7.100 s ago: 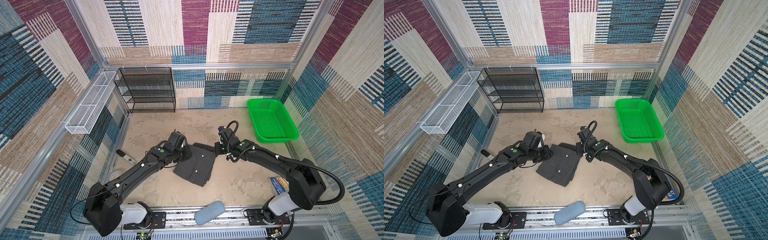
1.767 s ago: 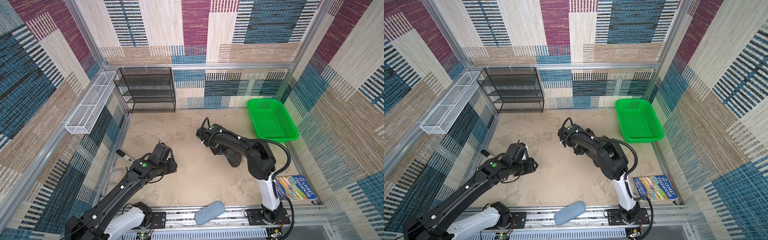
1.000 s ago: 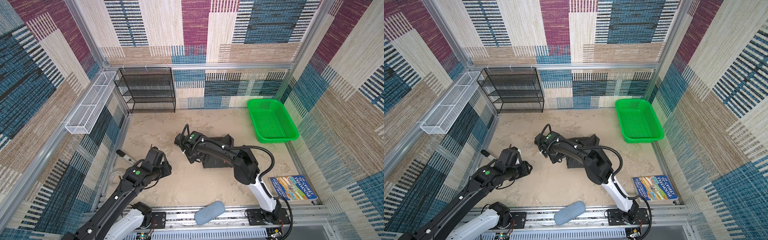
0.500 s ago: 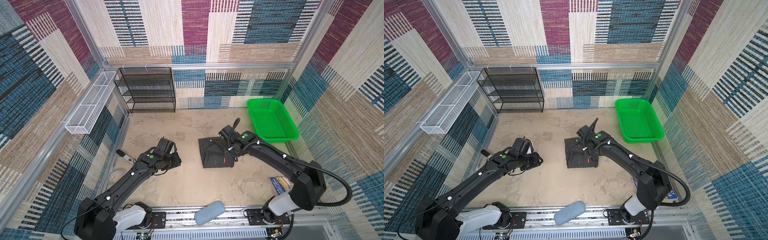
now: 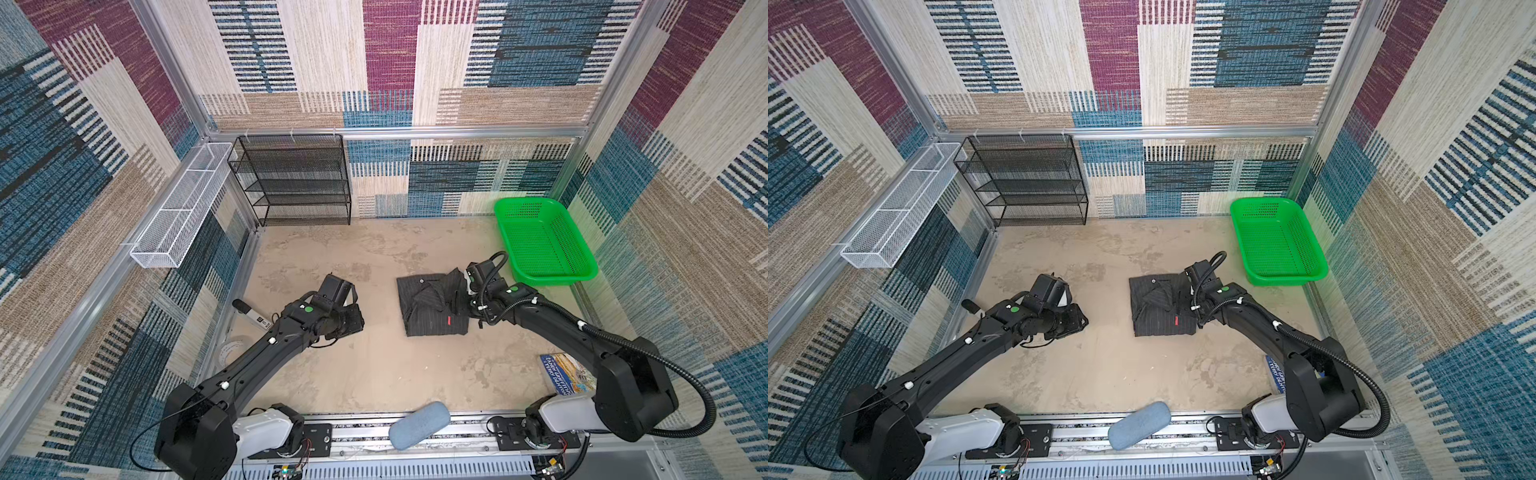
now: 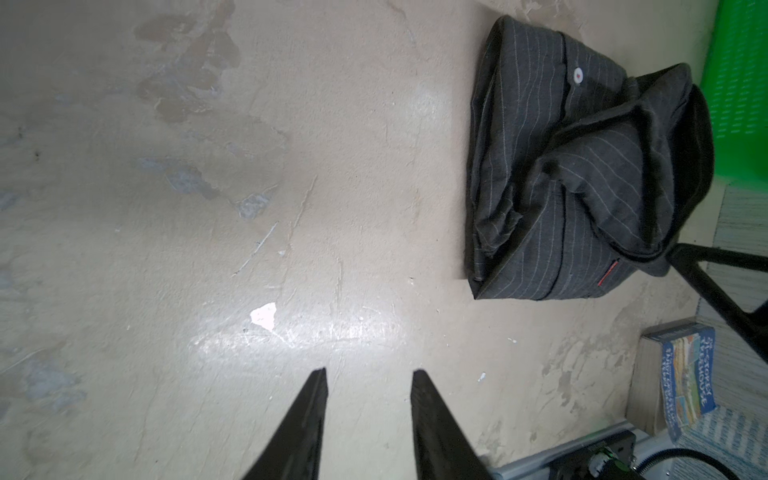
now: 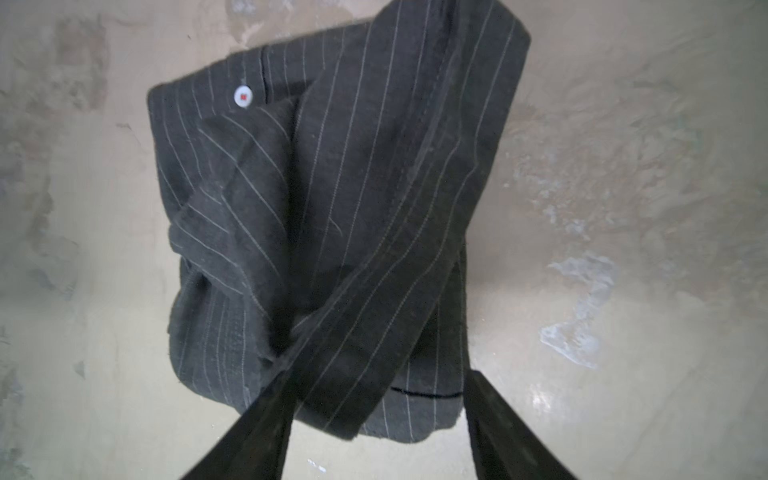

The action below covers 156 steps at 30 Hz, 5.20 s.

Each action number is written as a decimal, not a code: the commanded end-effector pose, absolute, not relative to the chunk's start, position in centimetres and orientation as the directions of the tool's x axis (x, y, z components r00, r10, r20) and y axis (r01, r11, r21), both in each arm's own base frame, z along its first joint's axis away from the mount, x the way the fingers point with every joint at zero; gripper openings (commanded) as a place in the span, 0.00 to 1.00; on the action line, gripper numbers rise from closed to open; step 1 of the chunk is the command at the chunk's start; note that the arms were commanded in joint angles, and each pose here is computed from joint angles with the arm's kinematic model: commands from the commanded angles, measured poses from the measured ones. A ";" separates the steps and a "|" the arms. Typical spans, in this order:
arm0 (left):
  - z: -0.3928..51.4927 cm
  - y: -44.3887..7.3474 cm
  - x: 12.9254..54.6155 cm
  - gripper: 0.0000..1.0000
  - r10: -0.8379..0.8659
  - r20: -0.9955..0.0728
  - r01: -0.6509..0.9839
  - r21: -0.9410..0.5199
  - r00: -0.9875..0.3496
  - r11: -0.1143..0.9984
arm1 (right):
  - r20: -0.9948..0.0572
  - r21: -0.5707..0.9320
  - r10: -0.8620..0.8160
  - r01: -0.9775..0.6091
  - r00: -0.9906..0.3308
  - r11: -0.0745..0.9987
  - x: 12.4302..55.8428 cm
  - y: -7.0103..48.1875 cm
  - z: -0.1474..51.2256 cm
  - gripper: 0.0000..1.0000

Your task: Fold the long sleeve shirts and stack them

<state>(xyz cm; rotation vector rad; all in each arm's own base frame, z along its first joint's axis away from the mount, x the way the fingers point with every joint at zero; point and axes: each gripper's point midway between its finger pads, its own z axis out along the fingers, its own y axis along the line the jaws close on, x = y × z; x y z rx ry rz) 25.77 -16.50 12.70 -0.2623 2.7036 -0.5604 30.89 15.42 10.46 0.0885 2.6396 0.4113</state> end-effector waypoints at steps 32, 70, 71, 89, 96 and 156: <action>13.2 -16.0 25.6 0.34 -0.232 -0.315 -0.100 -0.384 -0.920 0.918 | -0.474 0.560 0.309 -0.011 -0.825 0.829 30.8 17.7 12.1 0.70; 11.9 -15.8 26.4 0.33 -0.197 -0.333 -0.067 -0.365 -0.922 0.928 | -0.447 0.518 0.243 -0.028 -0.861 0.855 34.3 21.5 11.6 0.44; 11.9 -15.9 26.4 0.33 -0.199 -0.333 -0.067 -0.369 -0.922 0.927 | -0.447 0.516 0.247 -0.023 -0.859 0.856 34.3 21.3 11.5 0.41; 11.2 -15.8 26.2 0.32 -0.202 -0.333 -0.063 -0.384 -0.921 0.921 | -0.521 0.489 0.164 -0.136 -0.838 0.861 39.4 25.1 14.7 0.15; 10.9 -15.9 26.2 0.32 -0.191 -0.329 -0.051 -0.390 -0.925 0.919 | -0.537 0.475 0.118 -0.184 -0.835 0.861 41.9 27.9 15.2 0.13; 2.4 -26.8 33.5 0.26 -0.236 -0.323 -0.090 -0.408 -0.917 0.908 | -0.440 0.283 0.124 -0.007 -0.889 0.959 33.3 17.4 3.0 0.31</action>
